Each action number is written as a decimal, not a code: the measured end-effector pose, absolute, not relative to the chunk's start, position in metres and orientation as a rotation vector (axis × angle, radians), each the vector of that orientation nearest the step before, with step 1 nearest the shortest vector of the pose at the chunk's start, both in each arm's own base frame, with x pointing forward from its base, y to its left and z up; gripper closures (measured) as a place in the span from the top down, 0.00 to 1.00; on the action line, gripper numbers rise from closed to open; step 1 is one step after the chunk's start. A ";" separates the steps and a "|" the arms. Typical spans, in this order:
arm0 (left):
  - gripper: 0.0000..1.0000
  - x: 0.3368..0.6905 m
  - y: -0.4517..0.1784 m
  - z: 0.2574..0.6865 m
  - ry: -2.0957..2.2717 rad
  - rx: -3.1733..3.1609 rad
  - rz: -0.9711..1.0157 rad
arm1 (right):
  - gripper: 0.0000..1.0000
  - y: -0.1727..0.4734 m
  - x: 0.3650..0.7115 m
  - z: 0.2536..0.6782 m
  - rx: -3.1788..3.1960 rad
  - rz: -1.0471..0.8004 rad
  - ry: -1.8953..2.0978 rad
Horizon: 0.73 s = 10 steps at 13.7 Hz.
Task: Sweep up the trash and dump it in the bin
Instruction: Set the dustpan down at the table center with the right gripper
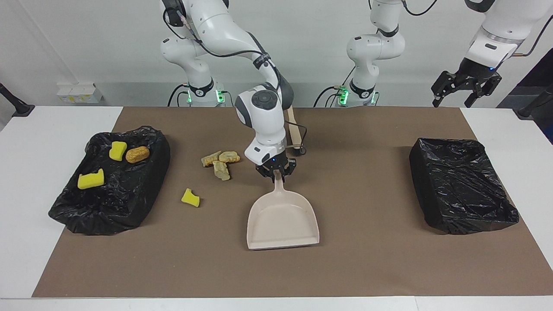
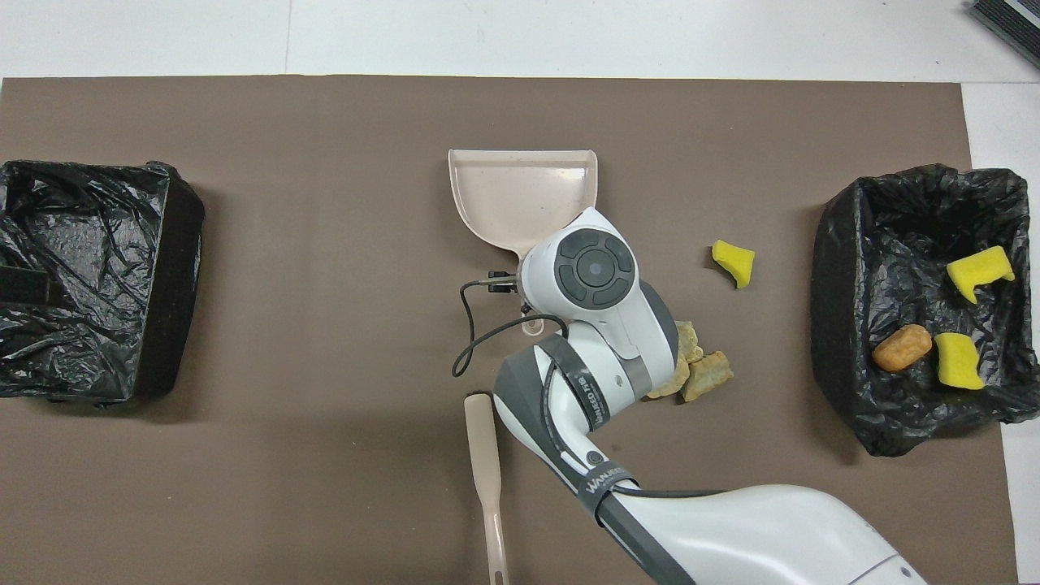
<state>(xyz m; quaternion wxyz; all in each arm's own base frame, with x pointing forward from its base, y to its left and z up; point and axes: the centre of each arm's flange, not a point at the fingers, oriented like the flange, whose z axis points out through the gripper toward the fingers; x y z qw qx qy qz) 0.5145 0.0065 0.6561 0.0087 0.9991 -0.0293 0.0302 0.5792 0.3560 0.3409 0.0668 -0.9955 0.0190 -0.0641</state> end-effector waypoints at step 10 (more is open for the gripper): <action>1.00 0.514 0.006 0.656 -0.092 3.121 0.094 | 1.00 0.370 0.536 0.399 -3.067 0.092 -0.002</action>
